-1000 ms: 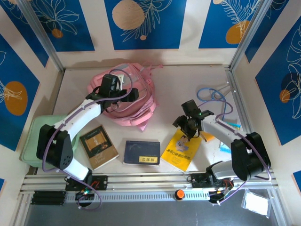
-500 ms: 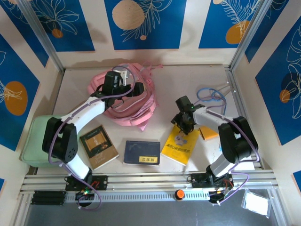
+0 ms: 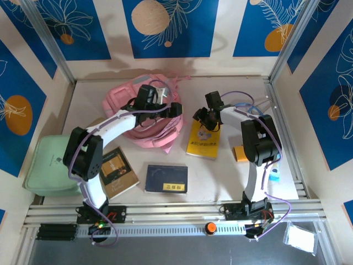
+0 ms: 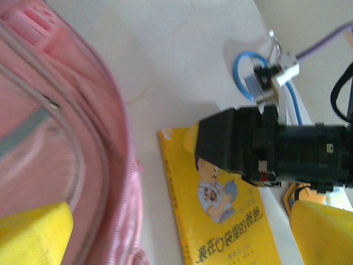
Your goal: Pack books, pencil case, and school supplies into a backpack
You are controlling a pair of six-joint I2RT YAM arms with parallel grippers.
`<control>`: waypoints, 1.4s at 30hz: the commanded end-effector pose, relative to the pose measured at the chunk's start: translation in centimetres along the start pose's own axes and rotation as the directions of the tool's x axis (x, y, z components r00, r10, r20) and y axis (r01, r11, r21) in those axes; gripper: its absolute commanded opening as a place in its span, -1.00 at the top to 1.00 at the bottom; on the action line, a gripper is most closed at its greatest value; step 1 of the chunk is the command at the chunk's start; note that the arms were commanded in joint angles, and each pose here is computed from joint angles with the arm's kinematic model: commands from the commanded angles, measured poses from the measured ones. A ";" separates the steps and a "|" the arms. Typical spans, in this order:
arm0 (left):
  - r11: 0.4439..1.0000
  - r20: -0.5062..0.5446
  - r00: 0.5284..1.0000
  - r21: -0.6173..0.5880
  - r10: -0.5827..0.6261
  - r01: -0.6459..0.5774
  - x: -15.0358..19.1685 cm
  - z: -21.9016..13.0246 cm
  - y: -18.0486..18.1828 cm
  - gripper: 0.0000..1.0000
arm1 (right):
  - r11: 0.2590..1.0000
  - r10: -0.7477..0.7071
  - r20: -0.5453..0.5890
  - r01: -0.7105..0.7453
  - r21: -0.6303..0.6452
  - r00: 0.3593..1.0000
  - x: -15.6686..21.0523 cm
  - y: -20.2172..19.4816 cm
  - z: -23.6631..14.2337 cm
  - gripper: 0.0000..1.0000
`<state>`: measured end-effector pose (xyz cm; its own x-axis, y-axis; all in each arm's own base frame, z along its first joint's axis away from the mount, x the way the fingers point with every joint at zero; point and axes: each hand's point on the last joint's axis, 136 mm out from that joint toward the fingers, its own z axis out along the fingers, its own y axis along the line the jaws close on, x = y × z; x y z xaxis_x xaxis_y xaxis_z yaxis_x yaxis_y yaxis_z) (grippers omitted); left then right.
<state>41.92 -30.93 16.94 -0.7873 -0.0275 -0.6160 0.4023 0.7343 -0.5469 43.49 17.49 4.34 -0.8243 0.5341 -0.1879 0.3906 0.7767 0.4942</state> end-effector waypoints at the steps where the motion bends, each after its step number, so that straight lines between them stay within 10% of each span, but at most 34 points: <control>1: 0.999 -0.088 0.996 0.014 -0.031 0.032 1.8 1.2 -1.6 -0.98 | 0.997 -0.080 0.003 0.080 -0.023 0.997 0.4 0.6 -3.1 -0.15; 18: 1.000 -0.218 0.976 0.028 0.003 0.003 9.1 7.1 -6.4 -0.89 | 0.959 0.017 -0.021 -0.011 0.285 1.000 3.2 -11.1 -7.9 -0.04; 42: 0.956 -0.261 0.938 -0.241 -0.228 0.165 10.7 11.1 -2.7 -0.29 | 0.964 -0.083 -0.178 0.124 0.234 0.980 3.7 -11.6 -4.4 0.42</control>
<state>38.15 -41.08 6.57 -0.9346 -0.0114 -0.3555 0.1894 0.8300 -0.5246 34.02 8.68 2.51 -0.9011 0.4200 -0.1076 0.3832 0.8876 0.2557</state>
